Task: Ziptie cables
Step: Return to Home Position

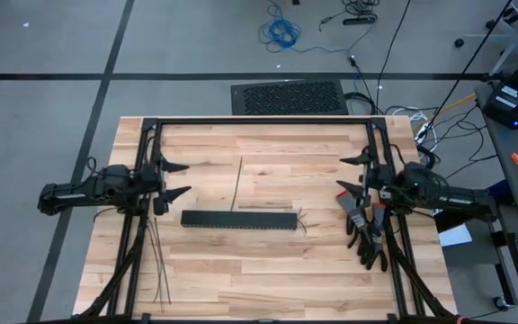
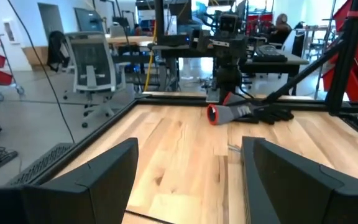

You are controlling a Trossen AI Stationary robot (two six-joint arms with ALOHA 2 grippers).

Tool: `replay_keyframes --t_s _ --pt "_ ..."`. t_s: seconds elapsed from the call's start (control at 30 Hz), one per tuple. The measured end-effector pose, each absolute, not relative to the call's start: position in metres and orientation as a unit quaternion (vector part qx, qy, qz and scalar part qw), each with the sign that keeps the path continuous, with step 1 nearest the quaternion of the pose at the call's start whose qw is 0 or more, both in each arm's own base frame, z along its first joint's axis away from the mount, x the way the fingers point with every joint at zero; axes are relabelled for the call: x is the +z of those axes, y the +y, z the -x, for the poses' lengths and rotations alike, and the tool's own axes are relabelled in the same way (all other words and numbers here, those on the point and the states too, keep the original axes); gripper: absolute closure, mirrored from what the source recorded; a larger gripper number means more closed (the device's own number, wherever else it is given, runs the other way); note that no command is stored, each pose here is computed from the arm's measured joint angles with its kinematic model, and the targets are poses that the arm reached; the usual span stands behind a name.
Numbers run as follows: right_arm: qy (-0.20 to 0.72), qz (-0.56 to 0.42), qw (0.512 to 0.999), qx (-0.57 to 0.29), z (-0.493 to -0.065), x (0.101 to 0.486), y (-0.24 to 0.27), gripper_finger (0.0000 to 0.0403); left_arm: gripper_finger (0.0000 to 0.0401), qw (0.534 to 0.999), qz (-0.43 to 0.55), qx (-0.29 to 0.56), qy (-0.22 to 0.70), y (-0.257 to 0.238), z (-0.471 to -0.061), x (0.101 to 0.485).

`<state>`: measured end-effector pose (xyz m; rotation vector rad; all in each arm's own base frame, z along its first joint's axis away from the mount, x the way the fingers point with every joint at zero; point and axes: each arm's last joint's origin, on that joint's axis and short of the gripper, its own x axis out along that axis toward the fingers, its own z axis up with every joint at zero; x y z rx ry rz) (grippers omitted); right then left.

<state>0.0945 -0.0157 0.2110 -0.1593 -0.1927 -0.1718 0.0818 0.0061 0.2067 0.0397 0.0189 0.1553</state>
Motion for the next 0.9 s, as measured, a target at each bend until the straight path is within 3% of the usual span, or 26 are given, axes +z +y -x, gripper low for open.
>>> replay_keyframes --t_s 0.13,0.33,0.5,0.6,0.9 --pt "-0.136 0.078 0.984 -0.089 -0.092 0.200 -0.015 0.0096 0.0088 0.997 -0.022 0.078 0.002 0.006 -0.082 0.208" --pt "-0.108 0.060 0.989 -0.085 -0.094 0.189 -0.016 0.0096 0.0088 0.997 -0.032 0.077 0.007 0.006 -0.083 0.205" --pt "-0.056 0.038 0.994 -0.082 -0.096 0.179 -0.016 0.0096 0.0088 0.994 -0.052 0.083 -0.040 0.007 -0.092 0.190" --pt "-0.044 0.018 0.995 -0.083 -0.097 0.176 -0.016 0.0096 0.0088 0.994 -0.046 0.097 -0.023 0.008 -0.097 0.171" --pt "0.094 -0.050 0.987 -0.120 -0.108 0.151 -0.020 0.0096 0.0088 0.995 -0.016 0.101 -0.020 0.008 -0.097 0.170"
